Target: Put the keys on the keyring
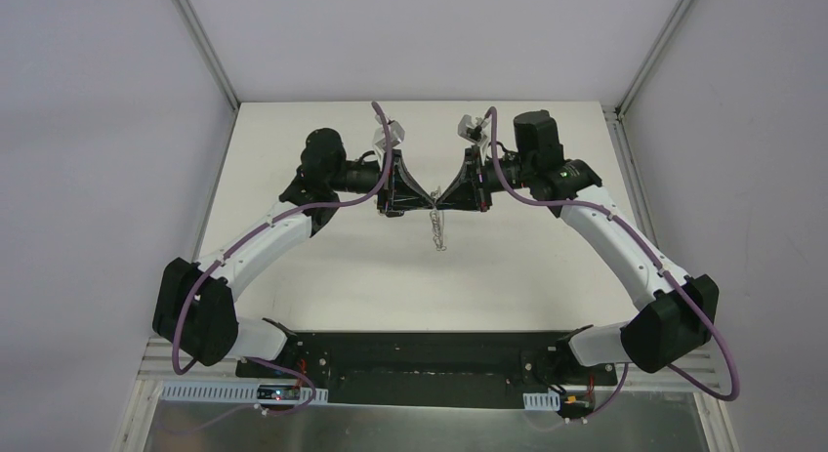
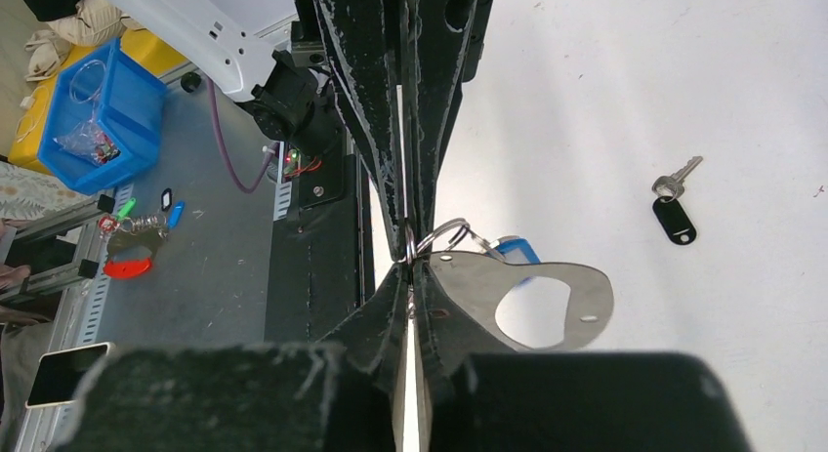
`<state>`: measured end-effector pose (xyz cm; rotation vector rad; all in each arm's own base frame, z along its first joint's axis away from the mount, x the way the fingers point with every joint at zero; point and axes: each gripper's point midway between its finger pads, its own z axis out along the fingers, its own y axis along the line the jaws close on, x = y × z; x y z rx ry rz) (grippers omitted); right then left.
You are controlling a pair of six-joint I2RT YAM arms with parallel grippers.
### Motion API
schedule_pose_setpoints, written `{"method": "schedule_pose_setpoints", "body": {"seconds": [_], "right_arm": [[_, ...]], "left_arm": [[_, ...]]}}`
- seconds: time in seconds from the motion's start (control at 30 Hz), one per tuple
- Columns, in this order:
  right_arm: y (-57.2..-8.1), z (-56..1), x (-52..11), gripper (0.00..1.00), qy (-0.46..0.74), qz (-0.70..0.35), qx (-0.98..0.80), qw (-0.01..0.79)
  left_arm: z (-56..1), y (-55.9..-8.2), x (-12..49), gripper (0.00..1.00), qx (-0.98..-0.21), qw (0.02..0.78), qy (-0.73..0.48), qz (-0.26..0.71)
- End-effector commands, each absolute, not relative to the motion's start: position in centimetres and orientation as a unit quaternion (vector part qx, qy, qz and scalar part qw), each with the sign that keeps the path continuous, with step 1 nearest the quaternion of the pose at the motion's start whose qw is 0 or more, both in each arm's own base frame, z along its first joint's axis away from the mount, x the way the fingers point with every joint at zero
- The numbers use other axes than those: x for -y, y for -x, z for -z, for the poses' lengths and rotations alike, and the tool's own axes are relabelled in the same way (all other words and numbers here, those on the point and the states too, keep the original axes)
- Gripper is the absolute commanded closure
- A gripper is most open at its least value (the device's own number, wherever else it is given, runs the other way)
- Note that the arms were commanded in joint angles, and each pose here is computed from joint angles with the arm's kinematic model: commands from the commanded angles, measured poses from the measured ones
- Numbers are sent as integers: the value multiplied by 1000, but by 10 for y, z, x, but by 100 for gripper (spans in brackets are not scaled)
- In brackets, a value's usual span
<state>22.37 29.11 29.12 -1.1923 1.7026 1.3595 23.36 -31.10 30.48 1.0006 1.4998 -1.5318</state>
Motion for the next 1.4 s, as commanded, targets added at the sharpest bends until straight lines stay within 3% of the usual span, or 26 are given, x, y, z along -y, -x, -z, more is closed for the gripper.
{"method": "schedule_pose_setpoints", "body": {"seconds": [0.0, 0.53, 0.7, 0.8, 1.37], "right_arm": [[-215, -307, -295, 99, 474, -528, -622, 331], [-227, -283, -291, 100, 491, -435, -670, 347], [-227, -279, -289, 75, 492, -429, -672, 350], [-223, -281, -287, 69, 497, -429, -667, 353], [-211, -297, -282, 74, 516, -429, -647, 363]], "left_arm": [[-319, -233, 309, 100, -566, 401, -400, 598], [-315, -235, 306, 100, -581, 398, -422, 571], [-321, -231, 306, 100, -567, 402, -431, 575], [-325, -229, 306, 100, -560, 404, -429, 582], [-317, -233, 308, 100, -565, 397, -420, 589]]}}
